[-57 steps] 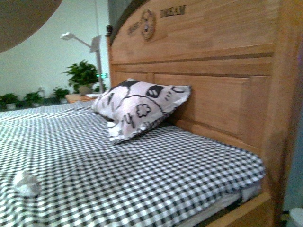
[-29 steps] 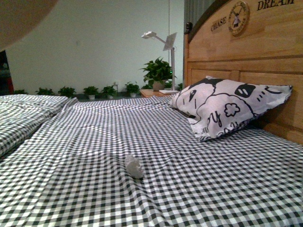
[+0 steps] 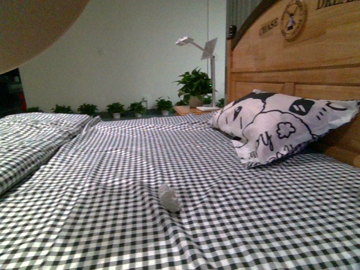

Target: Clean up trash

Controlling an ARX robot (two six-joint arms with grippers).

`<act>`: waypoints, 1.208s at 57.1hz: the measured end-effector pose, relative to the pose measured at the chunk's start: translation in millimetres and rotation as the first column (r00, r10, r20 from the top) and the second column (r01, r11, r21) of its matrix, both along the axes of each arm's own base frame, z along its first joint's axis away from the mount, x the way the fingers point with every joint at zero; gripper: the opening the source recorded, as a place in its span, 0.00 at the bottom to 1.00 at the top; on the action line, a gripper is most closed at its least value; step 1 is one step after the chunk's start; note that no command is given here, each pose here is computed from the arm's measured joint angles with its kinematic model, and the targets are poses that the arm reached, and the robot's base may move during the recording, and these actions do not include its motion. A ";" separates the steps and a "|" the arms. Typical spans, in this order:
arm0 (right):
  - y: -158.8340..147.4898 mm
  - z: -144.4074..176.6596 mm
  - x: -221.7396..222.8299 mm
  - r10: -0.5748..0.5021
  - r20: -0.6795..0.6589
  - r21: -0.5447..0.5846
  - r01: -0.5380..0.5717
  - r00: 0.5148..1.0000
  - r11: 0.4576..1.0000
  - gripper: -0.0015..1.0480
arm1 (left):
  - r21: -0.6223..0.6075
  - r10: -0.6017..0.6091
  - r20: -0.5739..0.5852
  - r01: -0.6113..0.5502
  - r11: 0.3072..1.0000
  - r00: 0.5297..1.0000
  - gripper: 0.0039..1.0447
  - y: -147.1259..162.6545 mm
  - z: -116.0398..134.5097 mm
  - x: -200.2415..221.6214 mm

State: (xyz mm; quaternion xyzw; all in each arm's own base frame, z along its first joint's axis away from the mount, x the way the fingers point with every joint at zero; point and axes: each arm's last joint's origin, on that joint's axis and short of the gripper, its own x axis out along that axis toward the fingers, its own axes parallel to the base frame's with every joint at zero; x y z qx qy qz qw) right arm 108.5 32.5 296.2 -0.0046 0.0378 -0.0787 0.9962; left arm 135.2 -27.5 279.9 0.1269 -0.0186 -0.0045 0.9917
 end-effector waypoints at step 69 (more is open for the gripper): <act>0.4 -0.2 0.4 0.008 -0.002 -0.001 -0.008 1.000 1.000 0.19 | 0.184 -0.271 -0.417 0.372 0.910 0.868 0.27 43.4 12.0 99.8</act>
